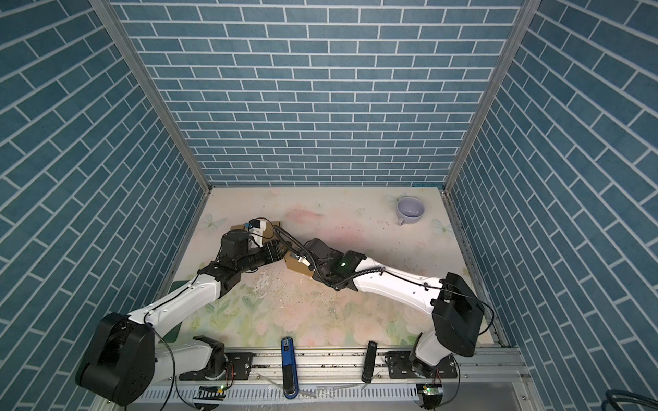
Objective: Fold the paper box
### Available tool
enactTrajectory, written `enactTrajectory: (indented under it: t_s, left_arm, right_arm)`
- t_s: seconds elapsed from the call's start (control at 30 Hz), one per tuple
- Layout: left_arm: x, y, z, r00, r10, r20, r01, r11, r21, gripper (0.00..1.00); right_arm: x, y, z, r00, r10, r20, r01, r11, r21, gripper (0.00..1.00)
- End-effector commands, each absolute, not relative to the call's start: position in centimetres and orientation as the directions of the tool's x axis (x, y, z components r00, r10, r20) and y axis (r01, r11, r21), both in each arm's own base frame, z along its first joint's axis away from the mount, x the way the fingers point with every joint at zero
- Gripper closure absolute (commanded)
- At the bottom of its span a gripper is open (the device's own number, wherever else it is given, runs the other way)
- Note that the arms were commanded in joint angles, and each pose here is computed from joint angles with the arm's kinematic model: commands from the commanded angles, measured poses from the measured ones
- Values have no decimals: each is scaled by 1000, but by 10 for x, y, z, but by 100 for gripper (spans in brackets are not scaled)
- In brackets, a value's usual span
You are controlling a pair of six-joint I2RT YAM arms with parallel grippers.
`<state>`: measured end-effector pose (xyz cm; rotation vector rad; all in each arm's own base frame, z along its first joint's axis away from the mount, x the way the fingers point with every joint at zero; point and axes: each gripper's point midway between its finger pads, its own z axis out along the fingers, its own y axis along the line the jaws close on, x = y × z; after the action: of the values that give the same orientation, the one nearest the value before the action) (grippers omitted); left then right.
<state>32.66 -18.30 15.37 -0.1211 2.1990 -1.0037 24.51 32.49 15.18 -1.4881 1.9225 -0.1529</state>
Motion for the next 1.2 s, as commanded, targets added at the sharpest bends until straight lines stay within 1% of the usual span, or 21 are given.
enactTrajectory:
  t_s: [0.0,0.17,0.23,0.33,0.4,0.43,0.5,0.57,0.67,0.77,0.83,0.9,1.0,1.1,1.17]
  left_arm:
    - [319,-180,138,-754,-332,-567,196,711,-676,35]
    - [306,-170,95,-786,-322,-528,126,753,-646,39]
    - [302,-168,83,-794,-318,-518,108,765,-634,40]
    - [298,-166,73,-798,-320,-511,85,779,-621,42]
    - [298,-166,74,-789,-323,-523,81,788,-610,44]
    - [298,-165,74,-785,-325,-528,77,794,-603,45]
    - [299,-163,78,-773,-330,-542,70,804,-590,46]
    - [298,-161,81,-763,-333,-554,64,814,-578,46]
    - [297,-158,84,-751,-337,-568,59,823,-565,46]
    - [294,-163,84,-749,-329,-575,67,826,-560,46]
    - [293,-167,82,-752,-323,-574,70,827,-557,46]
    - [293,-172,80,-755,-319,-573,77,824,-561,46]
    - [295,-177,80,-756,-318,-572,82,821,-565,46]
    - [297,-179,81,-754,-316,-575,86,821,-564,47]
    - [298,-181,82,-755,-312,-577,90,822,-562,46]
  right_arm:
    - [222,312,105,-159,-925,-345,-868,297,-397,84]
    - [222,315,107,-161,-917,-364,-868,307,-389,84]
    - [222,316,110,-163,-911,-379,-865,317,-388,79]
    - [223,317,122,-172,-893,-416,-860,343,-379,65]
    - [221,320,140,-179,-864,-471,-859,371,-354,52]
    - [220,321,149,-186,-846,-499,-858,387,-337,48]
    - [218,321,171,-211,-802,-558,-854,429,-294,42]
    - [215,319,190,-246,-757,-605,-847,472,-245,39]
    - [214,309,213,-351,-658,-666,-797,583,-156,38]
    - [218,295,231,-500,-493,-712,-682,731,-27,36]
    - [222,284,237,-617,-342,-709,-565,819,97,36]
    - [226,274,236,-714,-174,-678,-426,876,224,39]
    - [230,268,227,-789,15,-615,-278,883,378,43]
    - [234,268,217,-811,138,-569,-185,861,473,44]
    - [236,268,209,-819,192,-541,-144,844,517,44]
